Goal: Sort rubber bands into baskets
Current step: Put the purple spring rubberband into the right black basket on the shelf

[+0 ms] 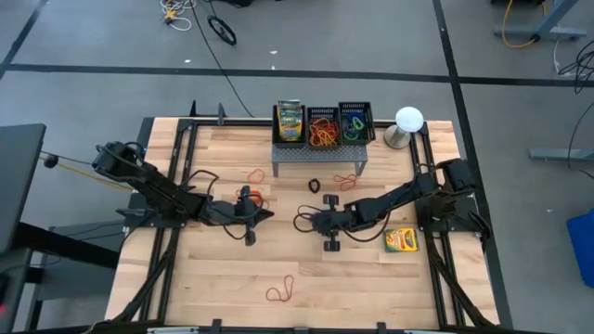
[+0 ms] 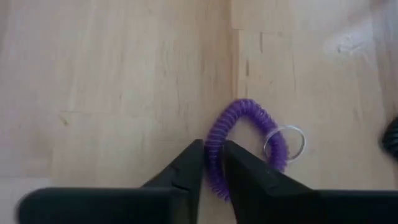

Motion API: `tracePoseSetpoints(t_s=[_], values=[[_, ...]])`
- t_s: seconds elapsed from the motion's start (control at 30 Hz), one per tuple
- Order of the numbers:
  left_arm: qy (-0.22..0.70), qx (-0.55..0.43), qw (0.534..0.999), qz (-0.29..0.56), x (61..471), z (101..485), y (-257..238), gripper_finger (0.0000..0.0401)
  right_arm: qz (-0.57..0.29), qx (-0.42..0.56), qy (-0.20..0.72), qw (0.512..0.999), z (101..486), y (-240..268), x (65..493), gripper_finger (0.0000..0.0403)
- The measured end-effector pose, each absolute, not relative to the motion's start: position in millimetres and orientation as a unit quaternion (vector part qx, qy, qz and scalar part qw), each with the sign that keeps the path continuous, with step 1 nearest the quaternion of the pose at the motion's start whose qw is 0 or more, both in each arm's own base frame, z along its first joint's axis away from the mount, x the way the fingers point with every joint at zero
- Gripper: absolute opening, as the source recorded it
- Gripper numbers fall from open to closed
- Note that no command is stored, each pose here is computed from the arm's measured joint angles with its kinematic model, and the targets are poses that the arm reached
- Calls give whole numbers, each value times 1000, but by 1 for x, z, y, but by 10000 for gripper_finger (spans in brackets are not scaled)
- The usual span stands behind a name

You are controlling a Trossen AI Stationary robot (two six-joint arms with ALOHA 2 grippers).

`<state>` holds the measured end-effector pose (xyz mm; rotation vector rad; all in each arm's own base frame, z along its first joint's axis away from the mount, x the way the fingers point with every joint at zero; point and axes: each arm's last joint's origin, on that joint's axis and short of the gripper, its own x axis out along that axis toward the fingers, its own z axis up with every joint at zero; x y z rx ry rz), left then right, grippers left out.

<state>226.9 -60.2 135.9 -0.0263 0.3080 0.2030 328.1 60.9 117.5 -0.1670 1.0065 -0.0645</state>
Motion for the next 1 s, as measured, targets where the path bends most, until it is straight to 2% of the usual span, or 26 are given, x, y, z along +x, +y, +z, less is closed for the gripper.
tracePoseSetpoints(t_s=[0.1, 0.17, 0.33, 0.43, 0.63, 0.77, 1.0], values=[[153, -13, 983, 100, 227, 136, -60, 14, -31, -82, 480, 873, 118, 61, 328, 26], [153, -12, 983, 101, 227, 136, -60, 14, -35, -85, 480, 873, 121, 61, 326, 12], [152, -15, 983, 104, 227, 136, -59, 14, -38, -69, 440, 894, 158, 60, 319, 24], [152, -15, 983, 104, 227, 136, -59, 14, -60, -65, 414, 906, 188, 57, 306, 16], [150, -13, 983, 104, 227, 137, -59, 14, -159, -54, 310, 936, 256, 34, 275, 8], [149, -13, 983, 103, 228, 137, -59, 14, -247, -35, 243, 937, 290, 8, 253, 11], [149, -13, 983, 103, 228, 137, -59, 14, -383, 9, 232, 894, 298, -69, 237, 10]])
